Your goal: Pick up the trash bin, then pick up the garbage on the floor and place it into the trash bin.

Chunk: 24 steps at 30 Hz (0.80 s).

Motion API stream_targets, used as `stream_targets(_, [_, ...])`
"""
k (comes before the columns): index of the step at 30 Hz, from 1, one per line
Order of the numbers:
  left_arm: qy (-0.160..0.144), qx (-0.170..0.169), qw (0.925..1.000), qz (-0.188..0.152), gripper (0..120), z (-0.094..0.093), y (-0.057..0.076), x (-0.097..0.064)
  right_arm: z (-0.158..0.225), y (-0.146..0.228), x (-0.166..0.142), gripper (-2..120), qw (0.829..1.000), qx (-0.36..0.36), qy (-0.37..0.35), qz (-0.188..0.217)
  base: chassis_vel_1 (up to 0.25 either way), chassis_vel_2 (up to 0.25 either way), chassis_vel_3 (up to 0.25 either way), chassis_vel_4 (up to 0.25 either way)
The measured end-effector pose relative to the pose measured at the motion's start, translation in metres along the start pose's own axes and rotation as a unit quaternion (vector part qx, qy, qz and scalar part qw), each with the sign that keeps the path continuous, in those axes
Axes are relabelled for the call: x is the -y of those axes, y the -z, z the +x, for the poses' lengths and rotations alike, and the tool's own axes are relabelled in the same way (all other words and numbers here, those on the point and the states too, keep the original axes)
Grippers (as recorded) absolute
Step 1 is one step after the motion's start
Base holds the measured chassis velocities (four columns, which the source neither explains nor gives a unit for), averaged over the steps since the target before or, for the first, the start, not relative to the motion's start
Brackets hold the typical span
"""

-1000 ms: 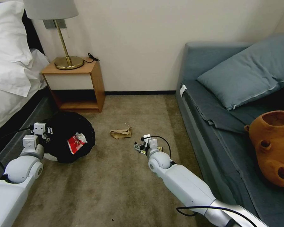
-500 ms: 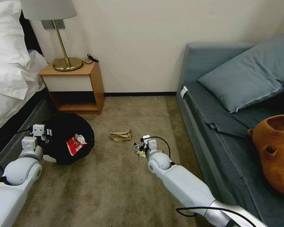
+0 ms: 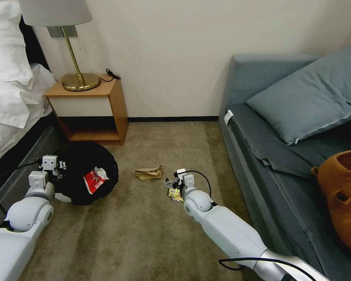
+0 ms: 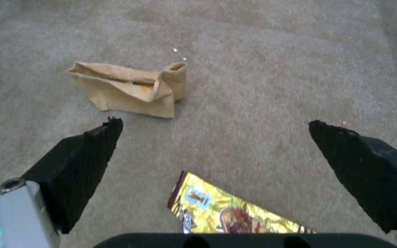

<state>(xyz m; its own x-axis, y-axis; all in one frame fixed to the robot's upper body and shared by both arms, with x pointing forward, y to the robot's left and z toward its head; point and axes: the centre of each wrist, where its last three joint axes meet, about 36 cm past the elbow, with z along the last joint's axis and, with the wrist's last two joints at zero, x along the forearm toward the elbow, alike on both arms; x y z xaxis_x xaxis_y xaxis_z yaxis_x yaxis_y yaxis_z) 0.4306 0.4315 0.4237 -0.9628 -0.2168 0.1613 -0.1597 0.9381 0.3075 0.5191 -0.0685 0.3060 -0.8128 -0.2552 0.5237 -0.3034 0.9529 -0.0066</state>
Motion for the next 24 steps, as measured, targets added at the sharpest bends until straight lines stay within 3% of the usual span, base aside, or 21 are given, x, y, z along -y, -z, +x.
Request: stream_targets(24, [-0.001, -0.004, 1.0, 0.002, 4, 0.0023, -0.0029, 0.0024, -0.0046, -0.0039, 0.0022, 100, 1.0, -0.002, 0.002, 0.006, -0.087, 0.089, 0.092, -0.087])
